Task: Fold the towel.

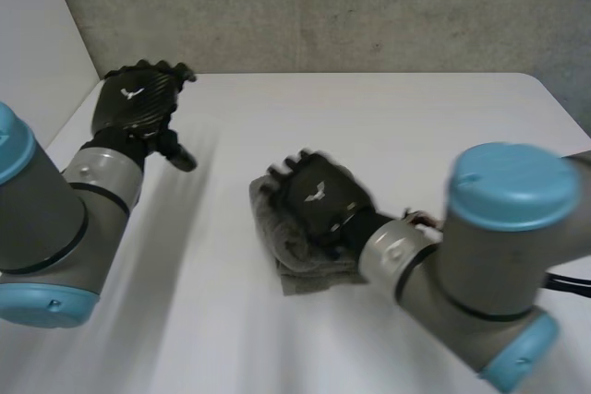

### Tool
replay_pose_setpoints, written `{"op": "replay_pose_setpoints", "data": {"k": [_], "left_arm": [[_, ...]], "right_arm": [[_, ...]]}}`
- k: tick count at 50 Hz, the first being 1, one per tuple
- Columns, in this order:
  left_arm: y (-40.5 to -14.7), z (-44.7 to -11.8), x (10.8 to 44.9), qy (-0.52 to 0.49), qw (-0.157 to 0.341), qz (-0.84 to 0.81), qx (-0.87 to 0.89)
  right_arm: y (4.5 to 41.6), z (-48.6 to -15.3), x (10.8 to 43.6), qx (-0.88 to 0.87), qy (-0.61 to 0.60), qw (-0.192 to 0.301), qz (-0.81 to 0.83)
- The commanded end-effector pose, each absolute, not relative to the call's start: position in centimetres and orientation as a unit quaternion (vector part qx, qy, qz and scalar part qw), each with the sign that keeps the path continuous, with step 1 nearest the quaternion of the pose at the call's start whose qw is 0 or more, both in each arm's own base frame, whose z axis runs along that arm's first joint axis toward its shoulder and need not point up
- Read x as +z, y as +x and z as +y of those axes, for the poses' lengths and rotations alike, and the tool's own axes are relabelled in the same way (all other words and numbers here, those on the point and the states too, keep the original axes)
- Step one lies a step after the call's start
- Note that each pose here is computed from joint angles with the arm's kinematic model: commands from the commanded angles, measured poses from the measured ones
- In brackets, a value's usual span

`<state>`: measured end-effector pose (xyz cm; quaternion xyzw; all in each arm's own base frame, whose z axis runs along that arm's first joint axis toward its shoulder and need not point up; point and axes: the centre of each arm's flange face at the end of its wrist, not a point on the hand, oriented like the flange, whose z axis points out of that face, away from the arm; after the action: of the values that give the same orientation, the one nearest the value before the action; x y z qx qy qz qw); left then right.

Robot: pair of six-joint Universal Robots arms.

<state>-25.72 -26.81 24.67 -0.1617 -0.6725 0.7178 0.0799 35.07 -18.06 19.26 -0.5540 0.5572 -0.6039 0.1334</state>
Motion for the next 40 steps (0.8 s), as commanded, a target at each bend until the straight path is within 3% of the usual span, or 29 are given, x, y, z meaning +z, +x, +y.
{"op": "replay_pose_setpoints", "data": {"k": [1, 9, 15, 20, 23, 28, 34, 39, 40], "left_arm": [[-28.1, -25.4, 26.2, -0.179, 0.111, -0.649, 0.731], [-31.3, -24.4, 25.3, -0.197, 0.151, -0.645, 0.723], [-33.7, -23.9, 21.1, -0.221, 0.164, -0.677, 0.683], [-34.6, -23.3, 16.1, -0.239, 0.142, -0.718, 0.638], [-34.6, -23.2, 15.0, -0.243, 0.138, -0.727, 0.627], [-34.8, -23.0, 12.0, -0.26, 0.125, -0.748, 0.598], [-34.9, -23.0, 10.5, -0.269, 0.117, -0.761, 0.578], [-35.0, -23.1, 11.5, -0.268, 0.117, -0.768, 0.57], [-35.0, -23.2, 12.3, -0.265, 0.118, -0.766, 0.573]], "right_arm": [[31.8, -20.3, 21.8, -0.628, -0.438, 0.175, 0.618], [29.4, -23.5, 23.2, -0.64, -0.347, 0.19, 0.659], [29.3, -25.3, 23.6, -0.637, -0.302, 0.215, 0.676], [30.2, -26.4, 19.2, -0.576, -0.305, 0.219, 0.726], [30.3, -26.7, 18.2, -0.559, -0.306, 0.216, 0.74], [30.6, -27.3, 13.8, -0.501, -0.319, 0.202, 0.779], [30.5, -27.6, 12.8, -0.499, -0.33, 0.178, 0.781], [30.4, -28.1, 14.2, -0.522, -0.332, 0.158, 0.769], [30.4, -28.2, 15.7, -0.54, -0.33, 0.158, 0.758]]}}
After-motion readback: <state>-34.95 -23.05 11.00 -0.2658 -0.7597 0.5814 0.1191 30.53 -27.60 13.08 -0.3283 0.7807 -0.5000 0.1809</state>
